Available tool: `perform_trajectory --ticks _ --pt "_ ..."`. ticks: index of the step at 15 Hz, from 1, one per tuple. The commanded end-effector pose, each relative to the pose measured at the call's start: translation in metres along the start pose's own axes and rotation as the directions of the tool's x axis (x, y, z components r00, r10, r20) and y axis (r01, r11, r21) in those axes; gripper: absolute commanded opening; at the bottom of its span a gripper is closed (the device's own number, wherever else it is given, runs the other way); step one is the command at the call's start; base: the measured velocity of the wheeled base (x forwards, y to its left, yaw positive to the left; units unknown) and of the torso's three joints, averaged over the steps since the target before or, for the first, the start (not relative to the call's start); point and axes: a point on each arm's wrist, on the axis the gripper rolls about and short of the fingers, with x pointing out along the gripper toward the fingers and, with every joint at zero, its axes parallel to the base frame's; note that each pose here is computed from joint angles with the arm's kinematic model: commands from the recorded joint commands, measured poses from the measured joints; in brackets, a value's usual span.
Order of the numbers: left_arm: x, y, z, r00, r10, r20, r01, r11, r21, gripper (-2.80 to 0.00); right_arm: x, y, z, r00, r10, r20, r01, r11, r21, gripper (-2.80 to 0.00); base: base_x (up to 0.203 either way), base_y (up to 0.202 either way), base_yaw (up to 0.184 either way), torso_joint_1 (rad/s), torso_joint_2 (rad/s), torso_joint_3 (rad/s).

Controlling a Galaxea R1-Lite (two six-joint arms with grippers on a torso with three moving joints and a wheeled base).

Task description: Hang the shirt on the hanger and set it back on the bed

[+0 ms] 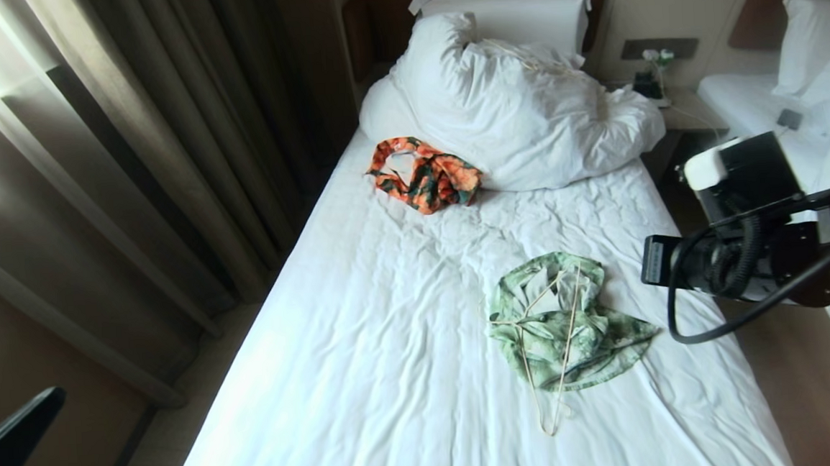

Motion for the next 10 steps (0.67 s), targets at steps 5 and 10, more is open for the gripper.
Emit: perform_trajectory --ticks 5,10 --pt "-0.058 0.0 0.035 0.949 0.295 0.11 -0.301 0.953 0.042 -2.8 -0.135 -0.067 0.014 0.967 0.095 0.236 -0.124 0.986 0.11 -2.8 0.0 0.0 0.0 0.0 0.0 0.0" --pt "-0.056 0.003 0.025 0.944 0.318 0.085 -0.326 0.938 0.119 -2.8 -0.198 -0.125 -0.007 0.925 0.026 0.378 -0.124 0.964 0.237 -2.8 0.0 0.0 0.0 0.0 0.0 0.0"
